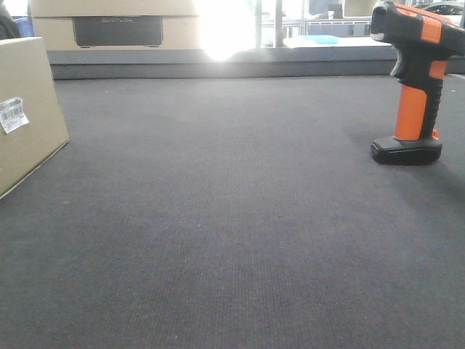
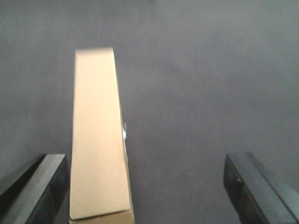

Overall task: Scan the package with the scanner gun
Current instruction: 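Grasp the tan cardboard box with the left gripper and lift it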

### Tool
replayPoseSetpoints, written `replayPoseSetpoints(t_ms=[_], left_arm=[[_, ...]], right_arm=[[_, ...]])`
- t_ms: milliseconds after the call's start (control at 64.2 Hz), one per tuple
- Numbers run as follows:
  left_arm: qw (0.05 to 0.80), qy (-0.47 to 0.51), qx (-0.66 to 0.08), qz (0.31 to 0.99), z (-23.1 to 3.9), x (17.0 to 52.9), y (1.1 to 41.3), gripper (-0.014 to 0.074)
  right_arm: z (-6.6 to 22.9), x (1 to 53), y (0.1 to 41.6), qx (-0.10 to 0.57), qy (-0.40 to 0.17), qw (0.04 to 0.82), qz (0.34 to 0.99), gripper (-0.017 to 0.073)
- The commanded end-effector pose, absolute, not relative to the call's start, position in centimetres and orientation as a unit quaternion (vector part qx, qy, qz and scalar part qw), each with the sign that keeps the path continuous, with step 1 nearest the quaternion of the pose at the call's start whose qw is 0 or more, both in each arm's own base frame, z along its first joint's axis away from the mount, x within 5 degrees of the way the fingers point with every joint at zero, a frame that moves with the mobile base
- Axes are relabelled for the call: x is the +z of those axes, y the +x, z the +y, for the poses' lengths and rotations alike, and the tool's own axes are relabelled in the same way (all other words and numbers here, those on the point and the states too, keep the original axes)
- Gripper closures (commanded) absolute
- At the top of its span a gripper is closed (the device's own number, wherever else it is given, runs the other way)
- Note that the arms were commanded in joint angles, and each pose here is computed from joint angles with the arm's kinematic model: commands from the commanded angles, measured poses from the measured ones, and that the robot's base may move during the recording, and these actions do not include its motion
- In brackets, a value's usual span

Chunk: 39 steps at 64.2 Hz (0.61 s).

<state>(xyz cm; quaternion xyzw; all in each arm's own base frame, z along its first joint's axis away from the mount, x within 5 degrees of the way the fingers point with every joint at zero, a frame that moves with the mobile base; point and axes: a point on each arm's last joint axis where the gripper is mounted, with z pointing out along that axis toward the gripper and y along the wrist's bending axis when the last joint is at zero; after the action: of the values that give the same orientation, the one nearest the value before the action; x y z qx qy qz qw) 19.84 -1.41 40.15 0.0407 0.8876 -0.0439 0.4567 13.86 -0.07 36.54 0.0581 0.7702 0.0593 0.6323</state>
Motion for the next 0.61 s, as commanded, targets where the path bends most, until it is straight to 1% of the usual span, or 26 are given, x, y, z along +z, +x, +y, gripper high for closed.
replayPoseSetpoints(t_ms=[0,93,140,280,374,592], left_arm=[[0.398,0.029,-0.043,0.916,-0.9,40.6,21.9,0.0016],[0.324,0.022,-0.034,0.945,0.4,40.6,24.8,0.0016],[0.301,0.028,-0.029,0.953,1.0,40.5,26.3,0.0025],[0.283,0.040,-0.025,0.958,1.5,39.8,29.8,0.0047],[0.270,0.039,-0.027,0.962,1.7,38.7,31.6,0.0047],[0.232,0.061,-0.026,0.970,1.8,35.5,34.3,0.0047]], right_arm=[[0.0,36.8,14.0,0.060,0.056,0.636,0.767,-0.0009],[0.2,36.8,13.9,0.065,0.047,0.635,0.768,-0.0009],[0.4,36.8,13.9,0.069,0.043,0.635,0.769,-0.0009],[0.5,36.8,13.9,0.071,0.039,0.634,0.769,-0.0009],[0.5,36.8,13.9,0.071,0.039,0.634,0.769,-0.0009],[0.5,36.8,13.9,0.071,0.039,0.634,0.769,-0.0009]])
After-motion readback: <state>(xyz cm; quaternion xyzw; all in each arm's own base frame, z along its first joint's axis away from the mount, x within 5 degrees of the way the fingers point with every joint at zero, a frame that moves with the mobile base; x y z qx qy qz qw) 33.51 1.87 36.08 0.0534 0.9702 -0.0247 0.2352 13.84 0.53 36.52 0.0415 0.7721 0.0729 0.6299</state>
